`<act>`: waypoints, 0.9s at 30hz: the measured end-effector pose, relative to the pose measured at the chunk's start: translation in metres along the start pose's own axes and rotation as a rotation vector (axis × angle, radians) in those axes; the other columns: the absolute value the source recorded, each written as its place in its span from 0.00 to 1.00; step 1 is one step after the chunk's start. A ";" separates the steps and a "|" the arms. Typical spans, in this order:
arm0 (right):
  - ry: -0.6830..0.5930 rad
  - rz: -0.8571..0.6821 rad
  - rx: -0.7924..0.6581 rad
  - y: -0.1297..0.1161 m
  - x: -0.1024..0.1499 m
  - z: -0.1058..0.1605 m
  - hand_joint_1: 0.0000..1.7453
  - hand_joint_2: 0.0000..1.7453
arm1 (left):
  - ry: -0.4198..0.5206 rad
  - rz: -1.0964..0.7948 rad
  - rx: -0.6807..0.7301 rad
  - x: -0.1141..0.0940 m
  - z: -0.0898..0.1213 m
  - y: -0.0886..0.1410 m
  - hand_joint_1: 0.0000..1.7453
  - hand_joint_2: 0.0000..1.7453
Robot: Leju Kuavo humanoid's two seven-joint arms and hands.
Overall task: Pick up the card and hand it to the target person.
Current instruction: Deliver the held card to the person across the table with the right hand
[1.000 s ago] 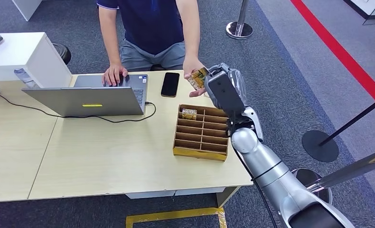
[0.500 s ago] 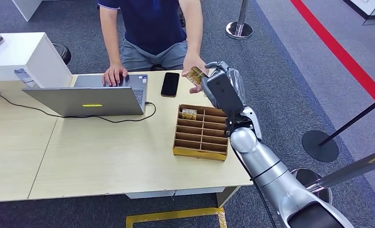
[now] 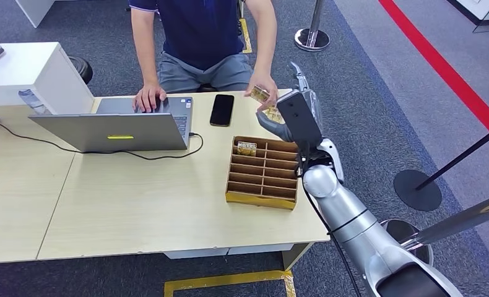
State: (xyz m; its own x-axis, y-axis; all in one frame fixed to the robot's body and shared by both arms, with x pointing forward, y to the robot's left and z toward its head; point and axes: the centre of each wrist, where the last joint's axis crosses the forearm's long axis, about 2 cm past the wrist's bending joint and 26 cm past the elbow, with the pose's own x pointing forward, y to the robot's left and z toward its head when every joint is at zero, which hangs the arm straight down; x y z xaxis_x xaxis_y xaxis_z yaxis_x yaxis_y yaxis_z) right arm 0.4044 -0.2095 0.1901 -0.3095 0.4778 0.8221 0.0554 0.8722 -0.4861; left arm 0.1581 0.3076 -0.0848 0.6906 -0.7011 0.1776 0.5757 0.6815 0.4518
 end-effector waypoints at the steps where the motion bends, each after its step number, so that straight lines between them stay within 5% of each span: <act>1: 0.000 0.001 0.000 0.000 0.000 0.000 0.00 1.00 | 0.000 0.000 0.000 0.000 0.000 0.000 0.00 0.00; 19: 0.038 -0.005 -0.037 -0.016 -0.010 -0.001 0.00 1.00 | 0.001 0.005 0.003 0.000 0.000 0.000 0.00 0.00; 20: 0.043 -0.005 -0.036 -0.017 -0.011 0.000 0.00 0.75 | 0.002 0.009 0.003 -0.001 0.000 0.000 0.00 0.00; 23: 0.081 -0.055 -0.009 -0.021 -0.017 0.006 0.00 0.75 | 0.000 0.015 0.003 -0.002 0.000 0.000 0.00 0.00; 24: 0.095 -0.091 0.005 -0.023 -0.020 0.009 0.00 1.00 | -0.002 0.014 0.003 -0.003 0.000 0.000 0.00 0.00; 27: 0.127 -0.220 0.034 -0.027 -0.027 0.016 0.00 1.00 | -0.006 0.014 0.006 -0.004 -0.001 0.002 0.00 0.00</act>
State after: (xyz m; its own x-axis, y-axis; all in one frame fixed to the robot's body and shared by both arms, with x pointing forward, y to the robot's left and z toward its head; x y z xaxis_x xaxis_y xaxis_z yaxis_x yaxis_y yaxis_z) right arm 0.3963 -0.2482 0.1763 -0.1890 0.2878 0.9389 -0.0327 0.9537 -0.2989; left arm 0.1566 0.3118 -0.0852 0.6960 -0.6927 0.1892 0.5631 0.6901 0.4547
